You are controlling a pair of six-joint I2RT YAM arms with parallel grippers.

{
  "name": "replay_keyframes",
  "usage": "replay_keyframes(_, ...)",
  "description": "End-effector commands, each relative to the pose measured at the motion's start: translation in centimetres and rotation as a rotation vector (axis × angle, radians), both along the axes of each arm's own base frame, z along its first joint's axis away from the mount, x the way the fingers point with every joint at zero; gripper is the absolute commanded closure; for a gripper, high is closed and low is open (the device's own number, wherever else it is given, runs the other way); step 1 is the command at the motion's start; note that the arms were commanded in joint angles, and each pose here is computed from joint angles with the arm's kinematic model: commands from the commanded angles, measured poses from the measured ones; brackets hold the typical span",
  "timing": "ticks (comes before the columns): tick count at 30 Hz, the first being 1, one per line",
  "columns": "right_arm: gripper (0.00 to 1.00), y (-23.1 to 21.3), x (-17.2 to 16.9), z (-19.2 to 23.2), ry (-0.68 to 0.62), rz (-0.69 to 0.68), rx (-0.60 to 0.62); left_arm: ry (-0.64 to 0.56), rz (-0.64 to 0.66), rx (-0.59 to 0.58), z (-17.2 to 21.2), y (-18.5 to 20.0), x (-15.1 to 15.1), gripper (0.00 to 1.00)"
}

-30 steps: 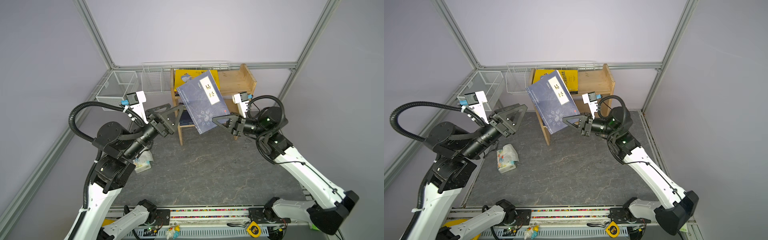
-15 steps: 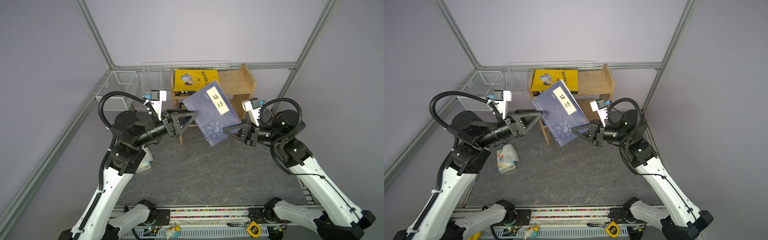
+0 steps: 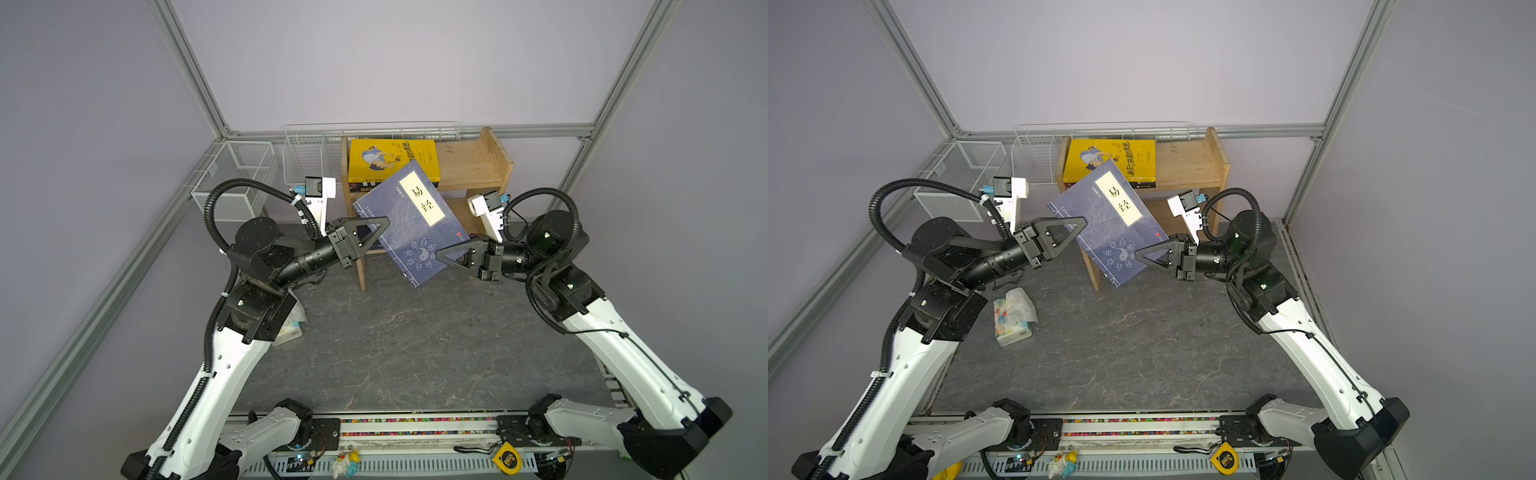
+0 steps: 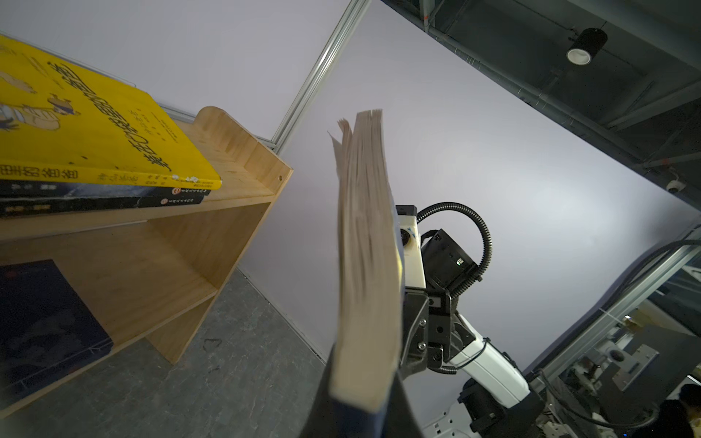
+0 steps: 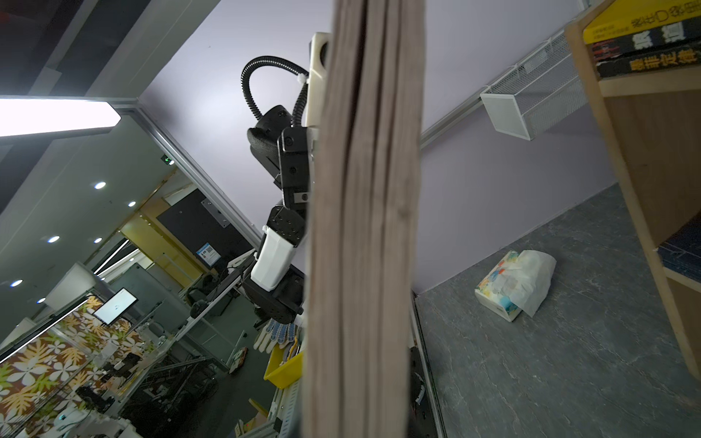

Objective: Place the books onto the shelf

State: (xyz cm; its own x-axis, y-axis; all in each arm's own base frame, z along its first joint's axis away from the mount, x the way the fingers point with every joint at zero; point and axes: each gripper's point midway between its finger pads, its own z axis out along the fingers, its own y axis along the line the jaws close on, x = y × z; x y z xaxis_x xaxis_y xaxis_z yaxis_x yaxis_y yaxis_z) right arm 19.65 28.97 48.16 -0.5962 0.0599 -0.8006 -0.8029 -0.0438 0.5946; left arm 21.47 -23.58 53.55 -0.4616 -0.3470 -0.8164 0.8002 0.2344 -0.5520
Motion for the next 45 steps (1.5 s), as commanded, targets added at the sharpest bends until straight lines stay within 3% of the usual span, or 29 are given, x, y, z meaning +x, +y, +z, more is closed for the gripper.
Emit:
replay_keyframes(1, 0.59, -1.6, 0.8, 2.1, -0.121, -0.158, 0.021, -0.062, 0.127, -0.052, 1.4, 2.1, 0.1, 1.0)
replay_keyframes(3, 0.35, -2.6, 1.7, 2.0, -0.136, -0.274, 0.019, -0.065, 0.232, -0.125, 2.1, 3.8, 0.7, 1.0)
replay_keyframes(4, 0.28, -3.0, 2.3, 1.8, -0.129, -0.324, 0.031, -0.066, 0.279, -0.164, 2.4, 4.7, 0.8, 1.0)
replay_keyframes(6, 0.21, -3.6, 3.2, 1.5, -0.103, -0.384, 0.095, -0.081, 0.361, -0.275, 3.3, 6.6, 0.9, 1.0)
replay_keyframes(10, 0.14, -2.3, 3.3, 0.9, -0.047, -0.335, 0.194, -0.122, 0.428, -0.483, 4.8, 9.4, 0.5, 1.0)
replay_keyframes(12, 0.03, -1.1, 3.3, 0.6, -0.041, -0.315, 0.189, -0.124, 0.424, -0.558, 4.8, 9.9, 0.6, 1.0)
replay_keyframes(21, 0.02, 2.6, 3.8, 1.1, -0.056, -0.308, 0.166, -0.092, 0.367, -0.635, 4.1, 9.1, 1.4, 1.0)
replay_keyframes(36, 0.27, 5.5, 4.7, 4.1, -0.018, -0.191, 0.295, -0.08, 0.332, -0.626, 3.7, 7.3, 2.0, 1.0)
replay_keyframes(39, 0.4, 5.8, 4.6, 4.3, -0.015, -0.182, 0.298, -0.077, 0.34, -0.62, 3.4, 7.1, 2.4, 1.0)
replay_keyframes(45, 0.84, 5.9, 5.0, 4.0, 0.013, -0.198, 0.307, -0.08, 0.342, -0.62, 3.1, 6.6, 2.8, 1.0)
